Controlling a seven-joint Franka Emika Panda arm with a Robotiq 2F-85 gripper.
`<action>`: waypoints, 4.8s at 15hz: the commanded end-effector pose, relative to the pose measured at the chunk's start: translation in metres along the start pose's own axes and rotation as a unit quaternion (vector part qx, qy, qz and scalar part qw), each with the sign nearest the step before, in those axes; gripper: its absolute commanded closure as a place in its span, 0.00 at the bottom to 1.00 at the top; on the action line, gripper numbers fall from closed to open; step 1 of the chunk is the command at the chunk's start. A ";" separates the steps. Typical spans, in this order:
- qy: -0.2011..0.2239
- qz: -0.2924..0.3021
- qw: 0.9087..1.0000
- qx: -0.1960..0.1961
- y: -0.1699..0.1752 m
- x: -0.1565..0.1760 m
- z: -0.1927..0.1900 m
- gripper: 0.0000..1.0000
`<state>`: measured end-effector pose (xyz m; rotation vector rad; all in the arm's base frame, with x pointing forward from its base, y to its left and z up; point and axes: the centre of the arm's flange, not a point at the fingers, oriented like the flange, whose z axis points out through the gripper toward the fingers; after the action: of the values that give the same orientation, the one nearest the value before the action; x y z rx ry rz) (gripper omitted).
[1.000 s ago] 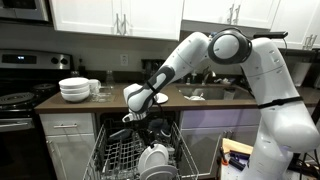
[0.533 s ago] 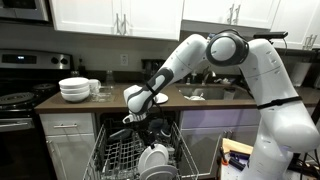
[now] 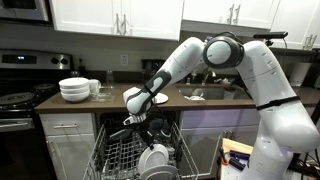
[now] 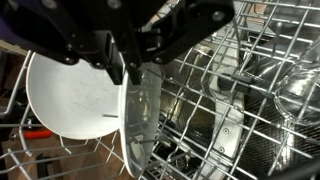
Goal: Get the rightmost plate on the plate dryer and put it on top of the white plate on the counter
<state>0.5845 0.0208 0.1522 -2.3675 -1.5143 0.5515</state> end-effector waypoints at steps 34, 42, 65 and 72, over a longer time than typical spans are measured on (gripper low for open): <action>-0.029 0.217 0.976 0.012 -0.107 0.043 -0.091 0.98; -0.070 0.278 0.956 -0.061 -0.104 0.036 -0.084 0.98; -0.117 0.347 0.914 -0.173 -0.144 0.071 -0.096 0.99; -0.145 0.401 0.868 -0.255 -0.168 0.083 -0.106 0.99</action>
<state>0.5365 0.1588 0.2846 -3.3317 -0.8040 0.7675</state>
